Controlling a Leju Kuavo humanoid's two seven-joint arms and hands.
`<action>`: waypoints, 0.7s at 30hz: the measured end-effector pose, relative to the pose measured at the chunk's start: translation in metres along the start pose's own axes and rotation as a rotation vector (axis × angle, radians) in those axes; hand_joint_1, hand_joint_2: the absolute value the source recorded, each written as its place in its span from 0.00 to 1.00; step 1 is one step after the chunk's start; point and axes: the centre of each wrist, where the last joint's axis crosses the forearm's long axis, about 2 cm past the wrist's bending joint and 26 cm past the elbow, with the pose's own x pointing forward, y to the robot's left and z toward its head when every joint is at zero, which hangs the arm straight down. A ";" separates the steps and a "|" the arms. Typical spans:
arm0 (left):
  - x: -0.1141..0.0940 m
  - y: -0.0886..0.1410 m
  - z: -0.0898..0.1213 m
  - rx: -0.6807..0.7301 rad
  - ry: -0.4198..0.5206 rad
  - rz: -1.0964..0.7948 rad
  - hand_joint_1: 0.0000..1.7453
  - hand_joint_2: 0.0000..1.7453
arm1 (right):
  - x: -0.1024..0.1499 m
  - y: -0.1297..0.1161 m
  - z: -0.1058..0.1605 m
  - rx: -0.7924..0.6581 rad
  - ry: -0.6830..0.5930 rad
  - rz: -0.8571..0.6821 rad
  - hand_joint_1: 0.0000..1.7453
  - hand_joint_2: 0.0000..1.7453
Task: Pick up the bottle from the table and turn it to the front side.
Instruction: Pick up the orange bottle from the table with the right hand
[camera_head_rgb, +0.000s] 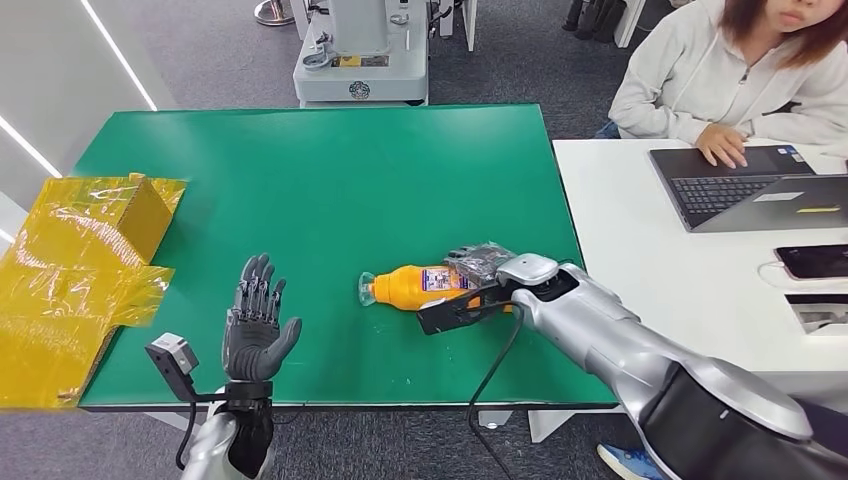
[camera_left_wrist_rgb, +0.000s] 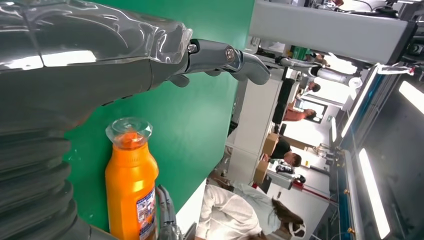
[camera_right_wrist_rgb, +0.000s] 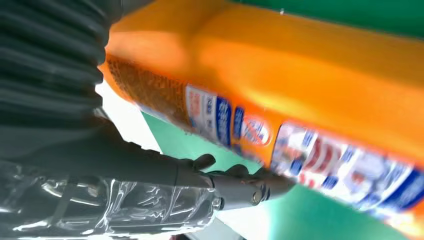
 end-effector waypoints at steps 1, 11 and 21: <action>0.000 0.000 0.000 0.002 0.000 0.000 0.00 1.00 | 0.001 0.001 -0.001 0.005 0.002 0.012 0.42 1.00; 0.000 -0.001 0.003 0.007 -0.001 0.005 0.00 1.00 | 0.003 0.006 -0.003 0.035 0.004 0.020 0.97 1.00; 0.000 -0.003 0.003 0.010 -0.004 0.008 0.00 1.00 | 0.006 0.009 -0.004 -0.020 -0.057 -0.014 1.00 1.00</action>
